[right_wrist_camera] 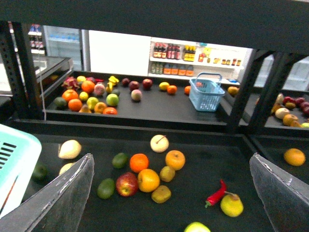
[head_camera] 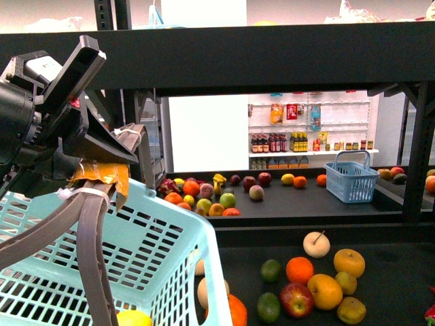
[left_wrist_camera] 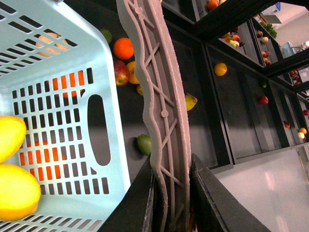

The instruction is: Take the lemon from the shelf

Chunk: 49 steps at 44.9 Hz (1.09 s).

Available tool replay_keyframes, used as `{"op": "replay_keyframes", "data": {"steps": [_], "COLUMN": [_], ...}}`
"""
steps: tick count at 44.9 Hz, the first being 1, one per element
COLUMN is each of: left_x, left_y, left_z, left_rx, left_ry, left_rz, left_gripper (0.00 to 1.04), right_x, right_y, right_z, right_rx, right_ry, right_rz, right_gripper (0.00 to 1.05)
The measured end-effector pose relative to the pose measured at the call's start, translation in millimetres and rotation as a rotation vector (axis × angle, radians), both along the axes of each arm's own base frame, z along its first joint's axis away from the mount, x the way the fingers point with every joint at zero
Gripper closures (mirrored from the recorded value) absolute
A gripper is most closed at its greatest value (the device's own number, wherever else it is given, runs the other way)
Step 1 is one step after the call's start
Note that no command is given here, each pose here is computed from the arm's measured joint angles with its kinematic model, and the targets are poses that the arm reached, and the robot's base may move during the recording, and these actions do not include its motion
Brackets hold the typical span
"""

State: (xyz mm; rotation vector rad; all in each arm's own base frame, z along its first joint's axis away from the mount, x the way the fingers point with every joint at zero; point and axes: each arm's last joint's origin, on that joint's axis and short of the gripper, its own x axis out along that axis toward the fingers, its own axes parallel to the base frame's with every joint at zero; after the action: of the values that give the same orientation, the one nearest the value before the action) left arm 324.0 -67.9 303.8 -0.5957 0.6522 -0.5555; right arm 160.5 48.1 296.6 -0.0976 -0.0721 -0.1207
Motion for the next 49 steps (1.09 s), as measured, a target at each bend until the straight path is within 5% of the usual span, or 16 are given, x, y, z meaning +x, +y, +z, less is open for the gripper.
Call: {"op": "replay_keyframes", "data": {"steps": [11, 17, 35, 49], "left_x": [0, 0, 0, 0], "left_y": [0, 0, 0, 0], "left_z": [0, 0, 0, 0], "left_rx": [0.001, 0.001, -0.001, -0.001], "left_ry": [0.000, -0.002, 0.002, 0.002], "left_rz": [0.004, -0.005, -0.001, -0.001], "left_gripper": [0.90, 0.90, 0.90, 0.90], "right_x": [-61, -62, -63, -63], "right_y": [-2, -8, -32, -48], "right_z": [-31, -72, -114, -129], "right_rx": [0.057, 0.053, 0.082, 0.087], "right_ry": [-0.050, 0.069, 0.076, 0.073], "right_rz": [-0.073, 0.115, 0.132, 0.124], "right_gripper": [0.08, 0.32, 1.03, 1.02]}}
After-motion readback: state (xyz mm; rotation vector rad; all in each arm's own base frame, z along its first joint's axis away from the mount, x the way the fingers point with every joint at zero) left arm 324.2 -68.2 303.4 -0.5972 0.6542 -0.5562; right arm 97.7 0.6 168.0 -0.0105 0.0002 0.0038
